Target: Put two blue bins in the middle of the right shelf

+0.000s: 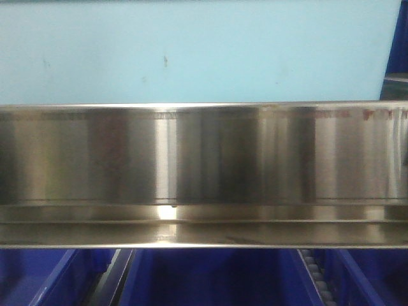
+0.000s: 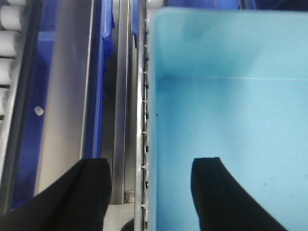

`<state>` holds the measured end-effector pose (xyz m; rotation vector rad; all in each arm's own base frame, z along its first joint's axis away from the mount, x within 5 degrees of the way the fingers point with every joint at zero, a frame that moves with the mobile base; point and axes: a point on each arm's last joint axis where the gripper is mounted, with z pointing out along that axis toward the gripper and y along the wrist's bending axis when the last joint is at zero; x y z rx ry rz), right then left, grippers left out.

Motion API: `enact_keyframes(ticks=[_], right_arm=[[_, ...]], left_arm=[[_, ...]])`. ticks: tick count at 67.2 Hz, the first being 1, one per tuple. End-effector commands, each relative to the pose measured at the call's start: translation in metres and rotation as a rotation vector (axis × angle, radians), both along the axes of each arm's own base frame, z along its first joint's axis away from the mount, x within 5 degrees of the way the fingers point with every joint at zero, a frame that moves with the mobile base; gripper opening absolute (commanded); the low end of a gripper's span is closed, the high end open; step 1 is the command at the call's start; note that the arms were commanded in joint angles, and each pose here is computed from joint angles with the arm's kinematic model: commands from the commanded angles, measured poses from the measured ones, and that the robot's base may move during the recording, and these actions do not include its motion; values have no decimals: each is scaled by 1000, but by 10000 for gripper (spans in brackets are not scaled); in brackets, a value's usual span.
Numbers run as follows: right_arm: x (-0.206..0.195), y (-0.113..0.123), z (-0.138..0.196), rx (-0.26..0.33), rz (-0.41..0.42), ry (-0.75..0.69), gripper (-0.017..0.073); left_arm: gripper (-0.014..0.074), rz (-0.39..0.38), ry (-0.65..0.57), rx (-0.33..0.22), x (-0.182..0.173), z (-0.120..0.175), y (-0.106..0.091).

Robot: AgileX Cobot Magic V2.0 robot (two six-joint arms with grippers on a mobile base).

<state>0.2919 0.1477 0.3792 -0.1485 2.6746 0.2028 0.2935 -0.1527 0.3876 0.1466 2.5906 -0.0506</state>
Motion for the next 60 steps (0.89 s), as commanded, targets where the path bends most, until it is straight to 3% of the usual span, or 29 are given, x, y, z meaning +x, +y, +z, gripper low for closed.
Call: enact_keyframes(ticks=[1, 15, 23, 42, 50, 60], right_arm=[[3, 0, -7, -17, -13, 10, 244], [0, -2, -28, -47, -40, 76, 244], [0, -2, -28, -47, -40, 76, 230], [0, -2, -28, -47, -40, 76, 8], [0, -2, -28, -47, -40, 76, -150], [1, -2, -27, -47, -41, 71, -164]], left_arm=[[296, 0, 7, -6, 2, -3, -4], [293, -4, 87, -5, 3, -24, -9], [247, -3, 88, 4, 4, -26, -9], [29, -3, 89, 6, 4, -26, -9], [-102, -3, 90, 6, 4, -27, -9], [-111, -2, 83, 15, 5, -26, -8]])
